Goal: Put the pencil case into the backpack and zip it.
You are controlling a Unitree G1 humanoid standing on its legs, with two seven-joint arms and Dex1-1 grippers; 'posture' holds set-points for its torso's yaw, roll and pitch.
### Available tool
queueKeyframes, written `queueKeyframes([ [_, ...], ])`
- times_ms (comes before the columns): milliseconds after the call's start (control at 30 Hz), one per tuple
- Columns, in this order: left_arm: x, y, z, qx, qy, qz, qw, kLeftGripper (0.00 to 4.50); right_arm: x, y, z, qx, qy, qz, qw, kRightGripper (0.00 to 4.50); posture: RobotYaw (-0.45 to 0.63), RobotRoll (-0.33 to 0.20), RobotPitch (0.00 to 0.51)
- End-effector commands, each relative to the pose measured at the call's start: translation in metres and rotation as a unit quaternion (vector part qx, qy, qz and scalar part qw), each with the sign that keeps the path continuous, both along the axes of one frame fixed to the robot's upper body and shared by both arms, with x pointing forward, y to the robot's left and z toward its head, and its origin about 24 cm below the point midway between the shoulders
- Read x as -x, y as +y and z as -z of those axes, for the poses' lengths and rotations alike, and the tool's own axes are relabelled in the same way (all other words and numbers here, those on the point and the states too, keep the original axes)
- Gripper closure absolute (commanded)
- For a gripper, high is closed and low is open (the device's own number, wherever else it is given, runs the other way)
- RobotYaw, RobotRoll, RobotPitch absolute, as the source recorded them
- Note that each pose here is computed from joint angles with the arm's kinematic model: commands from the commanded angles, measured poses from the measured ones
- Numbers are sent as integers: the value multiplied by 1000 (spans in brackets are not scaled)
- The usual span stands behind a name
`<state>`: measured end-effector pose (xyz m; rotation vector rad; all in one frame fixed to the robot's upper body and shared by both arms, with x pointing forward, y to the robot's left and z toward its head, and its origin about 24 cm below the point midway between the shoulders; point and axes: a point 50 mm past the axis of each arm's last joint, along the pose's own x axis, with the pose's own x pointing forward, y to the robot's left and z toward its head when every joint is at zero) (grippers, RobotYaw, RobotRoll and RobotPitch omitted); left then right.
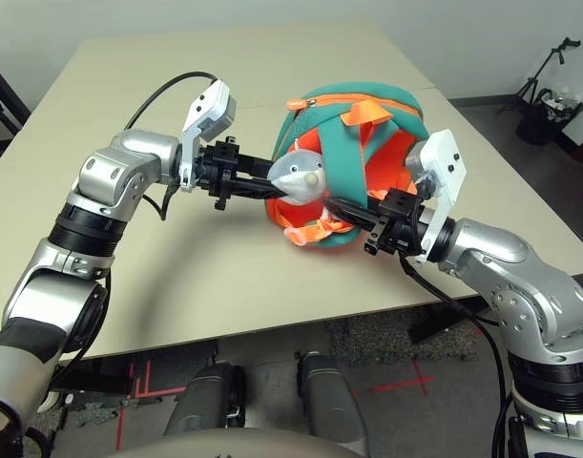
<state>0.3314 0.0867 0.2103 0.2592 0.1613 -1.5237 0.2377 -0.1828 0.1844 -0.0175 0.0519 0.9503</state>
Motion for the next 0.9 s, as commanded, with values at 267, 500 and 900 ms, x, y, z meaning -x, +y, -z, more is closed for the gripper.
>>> queueKeyframes([
  [267, -10, 25, -25, 23, -25, -44, 998, 4500, 3, 4, 2, 8, -1, -16, 1000, 4378, 1, 0, 76],
  [500, -18, 56, -32, -1, -51, -99, 994, 4500, 2, 4, 2, 15, -1, -19, 1000, 4378, 11, 0, 75],
  [900, -15, 90, -13, -57, -21, -140, 988, 4500, 0, 6, 3, 22, 0, -27, 999, 4378, 22, 0, 79],
])
